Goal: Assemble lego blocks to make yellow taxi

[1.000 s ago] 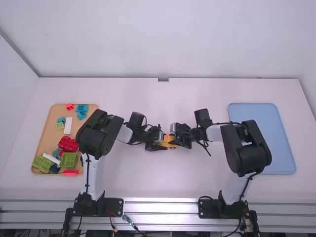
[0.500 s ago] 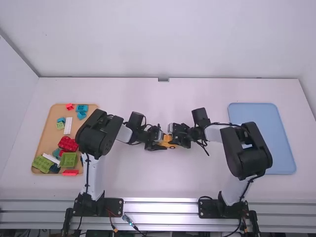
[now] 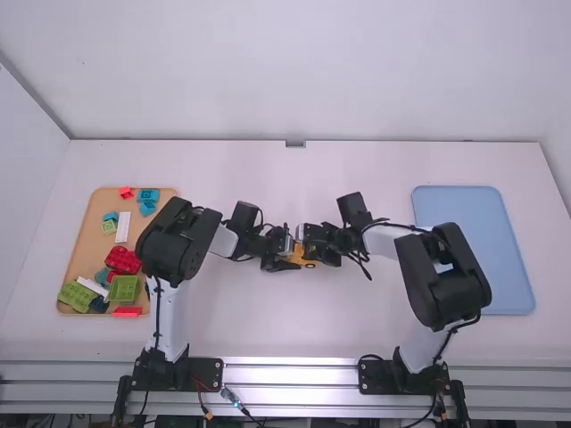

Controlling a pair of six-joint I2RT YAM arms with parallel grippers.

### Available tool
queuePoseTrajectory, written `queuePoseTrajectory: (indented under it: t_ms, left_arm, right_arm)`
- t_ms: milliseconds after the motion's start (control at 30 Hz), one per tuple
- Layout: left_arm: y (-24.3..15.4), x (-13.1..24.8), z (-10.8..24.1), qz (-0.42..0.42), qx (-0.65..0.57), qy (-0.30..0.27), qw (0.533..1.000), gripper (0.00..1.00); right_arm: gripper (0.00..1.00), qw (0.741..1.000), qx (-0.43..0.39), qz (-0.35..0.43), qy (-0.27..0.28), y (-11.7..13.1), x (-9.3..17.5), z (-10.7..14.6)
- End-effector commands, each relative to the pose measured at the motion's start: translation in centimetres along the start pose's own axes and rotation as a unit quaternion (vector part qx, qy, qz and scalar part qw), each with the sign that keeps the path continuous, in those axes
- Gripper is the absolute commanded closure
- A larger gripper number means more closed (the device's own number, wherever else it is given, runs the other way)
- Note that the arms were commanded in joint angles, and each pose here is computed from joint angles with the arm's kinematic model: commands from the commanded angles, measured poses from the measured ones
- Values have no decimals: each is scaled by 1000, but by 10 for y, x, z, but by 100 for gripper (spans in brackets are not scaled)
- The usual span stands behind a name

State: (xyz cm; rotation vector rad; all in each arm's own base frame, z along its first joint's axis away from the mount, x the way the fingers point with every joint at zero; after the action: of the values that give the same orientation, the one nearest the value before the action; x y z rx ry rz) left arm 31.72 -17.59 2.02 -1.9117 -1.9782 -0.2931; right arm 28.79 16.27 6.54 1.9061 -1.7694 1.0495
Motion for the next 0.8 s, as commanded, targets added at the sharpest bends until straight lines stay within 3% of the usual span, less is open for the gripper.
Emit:
queuePoseTrajectory:
  t_ms: [0, 233, 300, 367, 767]
  left_arm:
    - [1, -4, 3, -12, -10, 18, 1000, 62]
    - [1, -4, 3, -12, -10, 18, 1000, 64]
    - [1, -4, 3, -12, -10, 19, 1000, 64]
    - [1, -4, 3, -12, -10, 19, 1000, 64]
    - [1, -4, 4, -11, -8, 19, 1000, 64]
  right_arm:
    - [100, 995, -21, -43, 92, 27, -21, 25]
    - [99, 997, -19, -41, 60, 22, -20, 19]
    - [83, 998, -17, -41, 47, 19, -20, 15]
    - [75, 998, -16, -41, 37, 18, -20, 13]
    - [67, 999, -4, -35, -9, 11, -20, 4]
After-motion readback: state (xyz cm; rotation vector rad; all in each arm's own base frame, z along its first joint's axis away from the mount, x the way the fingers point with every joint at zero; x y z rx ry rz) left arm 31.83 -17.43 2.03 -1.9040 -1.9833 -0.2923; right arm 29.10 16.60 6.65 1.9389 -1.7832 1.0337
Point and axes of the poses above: each hand's point on the last joint's axis, 136 mm out from that joint toward the fingers, its own x axis back along the fingers, its own y axis along the line the jaws close on, z = x × y, the point moved 9 cm from there along x, back along the fingers, and after that the axes turned 13 degrees about x, right-handed, at the moved point
